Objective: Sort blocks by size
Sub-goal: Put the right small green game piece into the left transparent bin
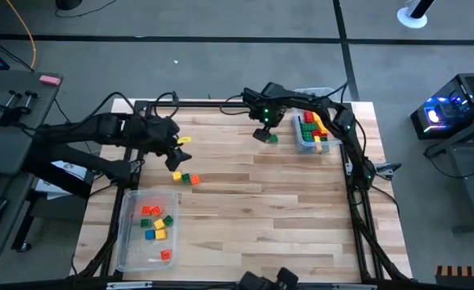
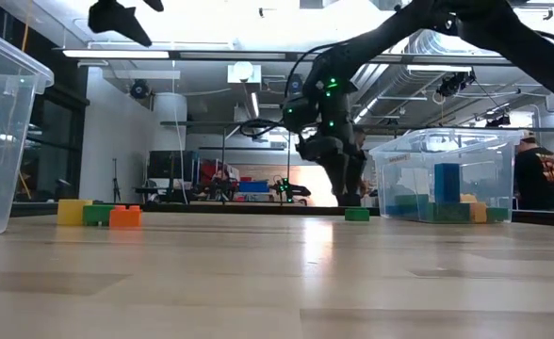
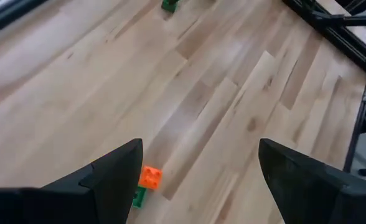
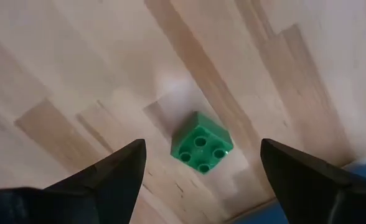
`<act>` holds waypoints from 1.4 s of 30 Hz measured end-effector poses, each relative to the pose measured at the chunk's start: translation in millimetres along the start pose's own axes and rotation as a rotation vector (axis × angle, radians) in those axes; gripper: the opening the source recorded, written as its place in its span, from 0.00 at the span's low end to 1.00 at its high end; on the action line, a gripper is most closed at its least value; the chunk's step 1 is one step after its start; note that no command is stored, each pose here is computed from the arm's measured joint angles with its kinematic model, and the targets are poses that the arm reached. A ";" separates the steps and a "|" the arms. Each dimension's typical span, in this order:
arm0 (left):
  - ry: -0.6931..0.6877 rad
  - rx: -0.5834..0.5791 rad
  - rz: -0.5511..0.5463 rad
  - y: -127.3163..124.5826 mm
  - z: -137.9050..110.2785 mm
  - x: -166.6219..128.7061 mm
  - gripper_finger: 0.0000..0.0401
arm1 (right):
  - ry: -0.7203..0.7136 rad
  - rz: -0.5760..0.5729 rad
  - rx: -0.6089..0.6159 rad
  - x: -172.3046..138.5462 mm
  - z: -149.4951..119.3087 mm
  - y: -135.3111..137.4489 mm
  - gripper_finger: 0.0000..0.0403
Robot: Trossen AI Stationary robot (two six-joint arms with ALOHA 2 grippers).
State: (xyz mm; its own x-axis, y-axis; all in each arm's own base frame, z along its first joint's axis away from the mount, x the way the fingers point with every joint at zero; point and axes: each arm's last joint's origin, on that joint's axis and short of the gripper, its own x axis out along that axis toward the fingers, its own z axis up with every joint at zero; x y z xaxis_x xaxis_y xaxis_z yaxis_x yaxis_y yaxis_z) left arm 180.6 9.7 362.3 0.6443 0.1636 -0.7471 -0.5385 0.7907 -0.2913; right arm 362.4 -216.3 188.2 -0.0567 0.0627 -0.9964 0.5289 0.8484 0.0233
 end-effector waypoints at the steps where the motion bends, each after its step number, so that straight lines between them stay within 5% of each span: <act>1: -0.001 0.016 0.002 0.1 1.0 1.3 0.76 | 0.003 -0.005 0.024 1.6 0.6 -0.1 0.77; 11: 0.049 0.107 0.016 2.0 6.5 15.4 0.76 | 0.057 -0.123 0.110 5.2 -3.4 -1.7 0.77; 32: 0.061 0.135 0.009 3.8 7.9 17.3 0.76 | 0.051 0.002 0.345 10.8 -0.7 -4.2 0.77; 42: 0.062 0.169 0.007 3.8 7.9 17.3 0.76 | 0.081 -0.010 0.311 22.0 -4.8 -4.6 0.77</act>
State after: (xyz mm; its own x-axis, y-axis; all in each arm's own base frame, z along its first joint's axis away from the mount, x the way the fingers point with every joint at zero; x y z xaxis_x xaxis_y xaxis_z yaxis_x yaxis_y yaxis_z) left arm 194.0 20.2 353.0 0.6032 0.1373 -0.7857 -0.4407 0.8784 -0.1848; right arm 354.6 -216.3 166.6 -0.1240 0.1074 -0.9864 0.7609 0.6484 -0.0250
